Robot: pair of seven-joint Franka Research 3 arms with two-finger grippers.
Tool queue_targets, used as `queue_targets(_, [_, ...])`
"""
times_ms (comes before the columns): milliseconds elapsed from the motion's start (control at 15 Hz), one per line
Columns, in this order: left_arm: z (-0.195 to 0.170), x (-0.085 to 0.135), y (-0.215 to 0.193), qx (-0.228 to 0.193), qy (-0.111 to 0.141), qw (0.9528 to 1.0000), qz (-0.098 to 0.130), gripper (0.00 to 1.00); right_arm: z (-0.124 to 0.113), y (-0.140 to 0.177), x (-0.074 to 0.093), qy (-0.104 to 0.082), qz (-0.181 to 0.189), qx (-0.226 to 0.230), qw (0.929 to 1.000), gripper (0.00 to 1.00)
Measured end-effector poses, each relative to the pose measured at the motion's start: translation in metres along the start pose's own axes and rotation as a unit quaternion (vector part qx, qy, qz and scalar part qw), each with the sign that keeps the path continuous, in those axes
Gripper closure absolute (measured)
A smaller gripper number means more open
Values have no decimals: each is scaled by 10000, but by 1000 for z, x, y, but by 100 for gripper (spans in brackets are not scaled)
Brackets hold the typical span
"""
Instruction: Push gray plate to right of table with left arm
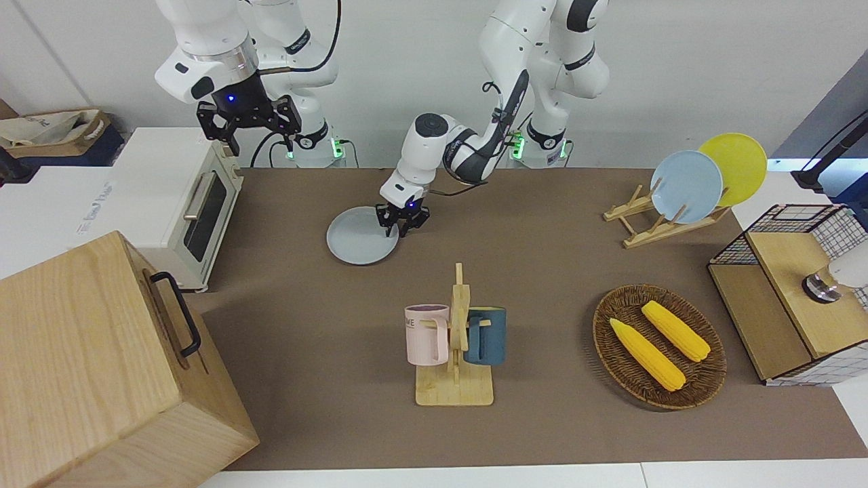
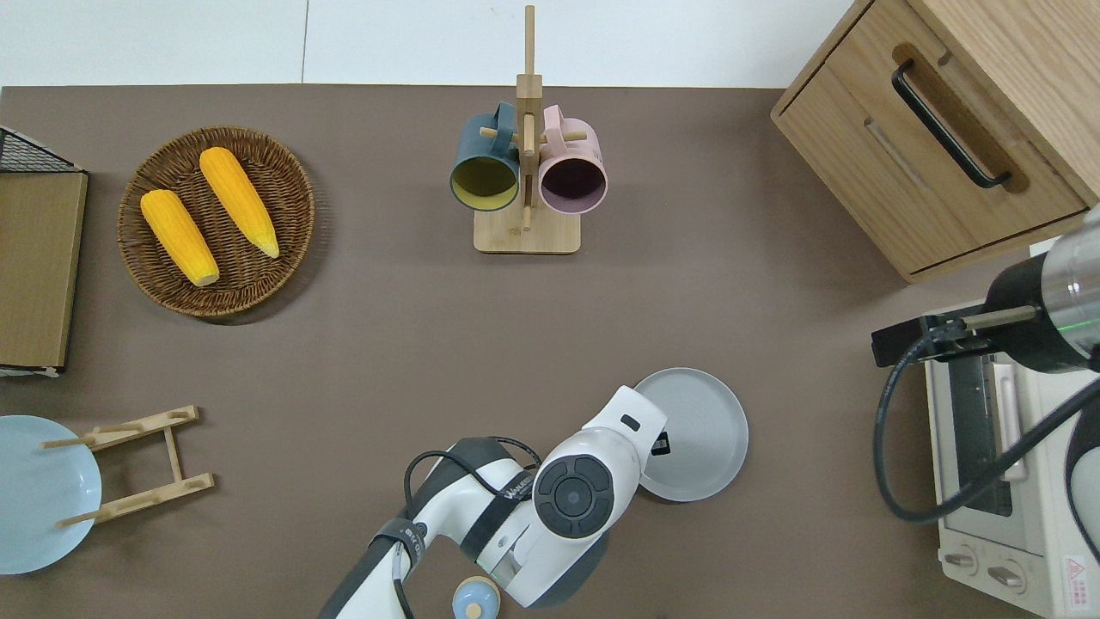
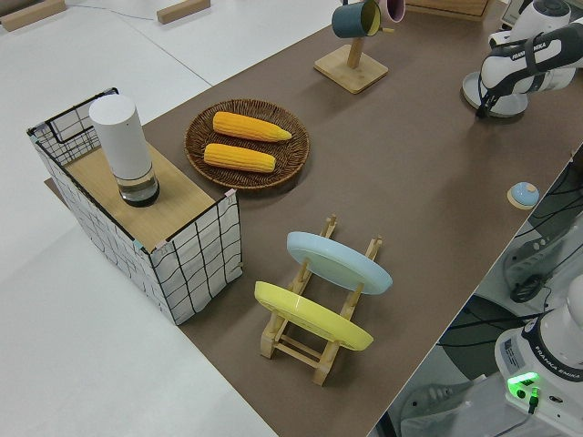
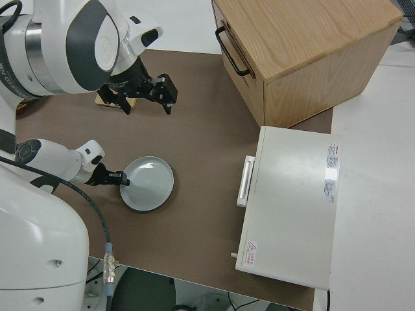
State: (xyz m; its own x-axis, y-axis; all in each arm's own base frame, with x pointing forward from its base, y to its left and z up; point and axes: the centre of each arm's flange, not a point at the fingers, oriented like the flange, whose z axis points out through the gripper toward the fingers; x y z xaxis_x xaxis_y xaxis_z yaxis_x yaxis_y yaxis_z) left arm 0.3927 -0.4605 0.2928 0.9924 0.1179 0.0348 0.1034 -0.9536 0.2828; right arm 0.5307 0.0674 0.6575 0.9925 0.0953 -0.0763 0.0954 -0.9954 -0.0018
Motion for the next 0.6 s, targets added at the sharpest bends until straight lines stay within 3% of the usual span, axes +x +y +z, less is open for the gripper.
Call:
queue_targets(333, [-4,13,-9,151,-40,9998,-101,2,0,0,0,0,0,0,10000,1])
queue_targets(600, [-34,45,-31,363,-100,9993,-63,0,0,0,0,0,0,0,10000,1])
